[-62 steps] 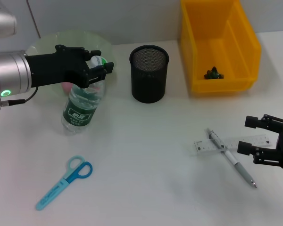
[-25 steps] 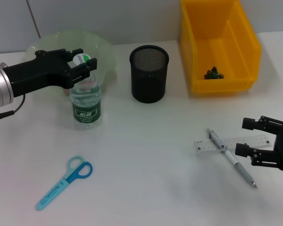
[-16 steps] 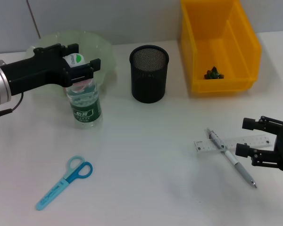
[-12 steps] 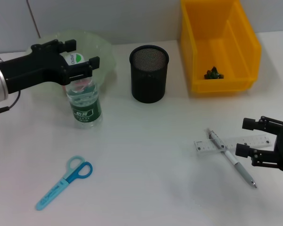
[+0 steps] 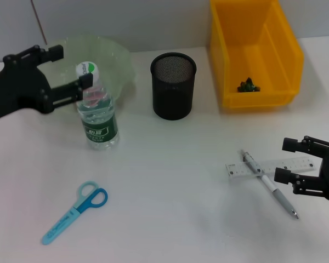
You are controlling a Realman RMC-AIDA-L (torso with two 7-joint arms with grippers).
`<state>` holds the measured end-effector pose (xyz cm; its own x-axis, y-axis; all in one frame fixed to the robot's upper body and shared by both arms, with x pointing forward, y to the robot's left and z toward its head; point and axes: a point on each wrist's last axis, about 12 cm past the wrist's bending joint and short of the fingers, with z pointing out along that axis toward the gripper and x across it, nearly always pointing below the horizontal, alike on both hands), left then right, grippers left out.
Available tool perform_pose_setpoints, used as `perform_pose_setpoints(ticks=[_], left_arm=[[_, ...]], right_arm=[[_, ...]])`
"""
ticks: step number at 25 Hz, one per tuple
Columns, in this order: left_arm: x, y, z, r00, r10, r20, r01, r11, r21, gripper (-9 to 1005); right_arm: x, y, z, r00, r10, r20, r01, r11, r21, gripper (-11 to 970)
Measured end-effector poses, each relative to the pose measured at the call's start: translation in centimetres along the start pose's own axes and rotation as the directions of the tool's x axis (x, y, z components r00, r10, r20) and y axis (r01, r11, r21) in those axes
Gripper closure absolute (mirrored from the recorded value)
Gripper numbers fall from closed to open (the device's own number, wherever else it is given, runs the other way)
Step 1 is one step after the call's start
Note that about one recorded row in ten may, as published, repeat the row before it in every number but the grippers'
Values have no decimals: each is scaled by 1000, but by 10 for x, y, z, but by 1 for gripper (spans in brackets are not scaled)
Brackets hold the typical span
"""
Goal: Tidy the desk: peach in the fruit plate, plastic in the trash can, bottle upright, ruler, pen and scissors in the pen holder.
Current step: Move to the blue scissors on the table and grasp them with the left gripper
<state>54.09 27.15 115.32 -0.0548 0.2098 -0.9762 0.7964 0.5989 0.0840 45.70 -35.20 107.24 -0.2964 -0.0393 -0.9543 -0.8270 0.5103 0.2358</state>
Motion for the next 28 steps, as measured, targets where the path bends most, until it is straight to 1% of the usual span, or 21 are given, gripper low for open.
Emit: perform_pose_setpoints(ticks=[1, 2, 3, 4, 5, 7, 8, 10, 11, 14, 15, 16, 18, 19, 20, 21, 23, 24, 25, 27, 28], left_arm=[[0, 0, 0, 1000, 0, 0, 0, 1000, 0, 187], [6, -12, -9, 1000, -8, 18, 7, 998, 62, 187], [8, -16, -11, 1000, -14, 10, 13, 996, 86, 187], [9, -25, -12, 999, -17, -49, 24, 991, 133, 187], [9, -25, -12, 999, -17, -49, 24, 991, 133, 187], [9, -33, -8, 989, -11, -150, 33, 989, 146, 188], [9, -38, -6, 975, -15, -222, 47, 989, 141, 188], [9, -38, -6, 975, -15, -222, 47, 989, 141, 188], [8, -42, -2, 941, -24, -338, 68, 991, 119, 189], [2, -47, -2, 906, -29, -421, 82, 991, 107, 189], [-4, -49, -4, 887, -43, -459, 98, 990, 97, 189], [-4, -49, -4, 887, -43, -459, 98, 990, 97, 189], [-10, -50, -7, 864, -60, -500, 113, 991, 77, 190], [-12, -50, -9, 848, -73, -525, 125, 990, 63, 190], [-15, -50, -11, 812, -93, -576, 140, 989, 37, 190], [-15, -50, -11, 812, -93, -576, 140, 989, 37, 190], [-17, -53, -10, 772, -110, -627, 164, 986, 29, 190], [-18, -54, -9, 763, -111, -637, 170, 985, 31, 190], [-18, -56, -5, 734, -121, -669, 192, 981, 34, 190], [-18, -56, -5, 734, -121, -669, 192, 981, 34, 189], [-12, -54, 0, 645, -156, -748, 205, 978, -27, 189]], right_arm=[[0, 0, 0, 1000, 0, 0, 0, 1000, 0, 127], [0, 0, 0, 1000, -2, 1, 2, 1000, 1, 127], [-1, 0, 0, 1000, -2, 2, 2, 1000, 4, 127], [-2, -1, 0, 1000, -5, 6, 5, 1000, 6, 127], [-2, -1, 0, 1000, -5, 6, 5, 1000, 6, 127], [-3, -2, -1, 1000, -8, 7, 8, 1000, 7, 127], [-3, -2, -1, 1000, -8, 7, 8, 1000, 7, 127], [-4, -3, -2, 1000, -9, 7, 9, 1000, 9, 127], [-4, -3, -2, 1000, -9, 7, 9, 1000, 9, 127], [-4, -3, -2, 1000, -11, 9, 11, 1000, 12, 127], [-5, -4, -3, 1000, -14, 9, 13, 1000, 13, 127], [-5, -4, -3, 1000, -14, 9, 13, 1000, 13, 127], [-5, -4, -3, 1000, -16, 10, 16, 1000, 14, 127], [-6, -4, -3, 1000, -19, 9, 19, 1000, 15, 127], [-6, -5, -3, 1000, -21, 9, 21, 1000, 15, 127], [-6, -5, -3, 1000, -21, 9, 21, 1000, 15, 127], [-7, -5, -3, 1000, -25, 8, 25, 1000, 16, 127], [-7, -5, -3, 1000, -25, 7, 25, 1000, 16, 127], [-8, -5, -3, 1000, -29, 7, 29, 999, 16, 127], [-8, -5, -3, 999, -35, 6, 34, 999, 12, 127], [-8, -4, -3, 999, -38, 5, 38, 999, 7, 126]])
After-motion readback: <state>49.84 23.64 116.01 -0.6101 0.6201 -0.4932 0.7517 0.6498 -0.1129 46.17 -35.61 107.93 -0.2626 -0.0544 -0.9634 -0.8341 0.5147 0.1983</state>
